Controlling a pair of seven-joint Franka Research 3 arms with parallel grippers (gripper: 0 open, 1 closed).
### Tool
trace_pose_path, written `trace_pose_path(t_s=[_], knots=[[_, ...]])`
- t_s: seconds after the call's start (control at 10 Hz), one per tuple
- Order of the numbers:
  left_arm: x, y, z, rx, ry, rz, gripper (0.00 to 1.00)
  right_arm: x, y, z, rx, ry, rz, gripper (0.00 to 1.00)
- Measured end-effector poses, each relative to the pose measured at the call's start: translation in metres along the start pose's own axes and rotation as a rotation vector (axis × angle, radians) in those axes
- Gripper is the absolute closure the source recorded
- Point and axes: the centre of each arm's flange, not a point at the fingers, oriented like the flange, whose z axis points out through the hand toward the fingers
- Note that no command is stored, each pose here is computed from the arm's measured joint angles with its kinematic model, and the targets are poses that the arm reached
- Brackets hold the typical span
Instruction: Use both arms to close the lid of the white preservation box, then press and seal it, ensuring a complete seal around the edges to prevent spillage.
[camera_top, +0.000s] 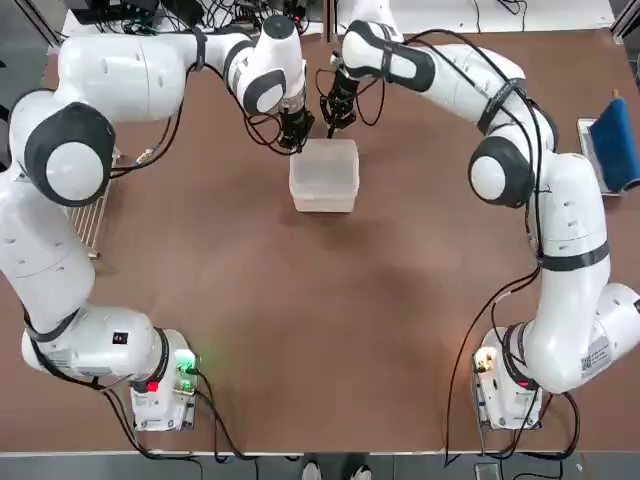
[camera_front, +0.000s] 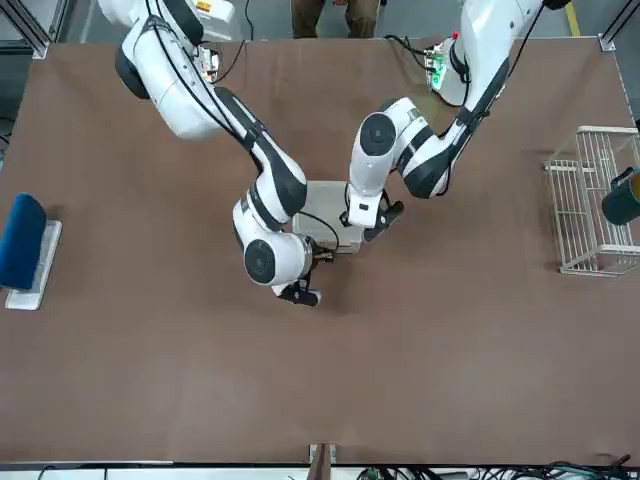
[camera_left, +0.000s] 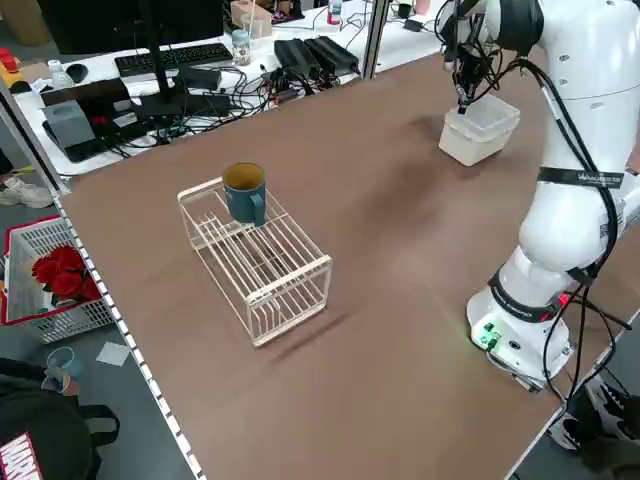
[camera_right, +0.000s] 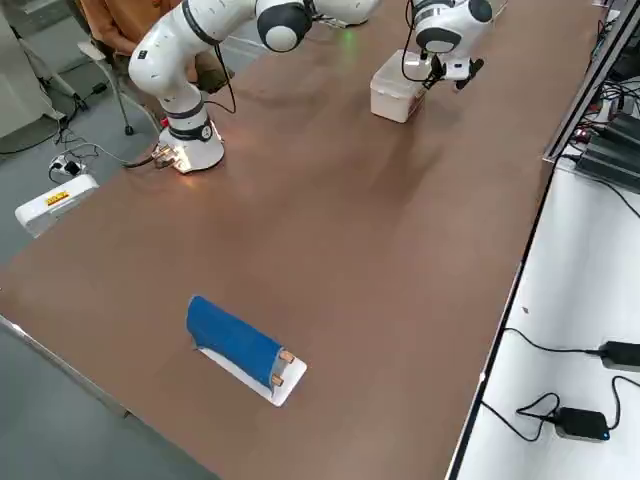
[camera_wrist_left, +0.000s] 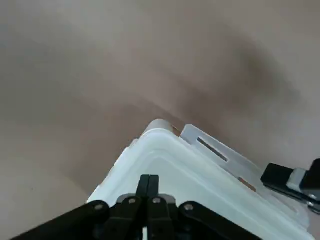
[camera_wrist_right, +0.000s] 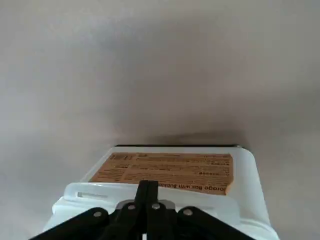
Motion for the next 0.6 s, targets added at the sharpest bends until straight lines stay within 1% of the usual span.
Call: trace_pose_path(t_s=[0.6], knots=[[-0.0002, 0.0000, 0.0001, 0.000, 0.001, -0.002, 0.99, -0.0014, -0.0016, 0.0049, -0.002, -0.002, 0.012, 0.99]])
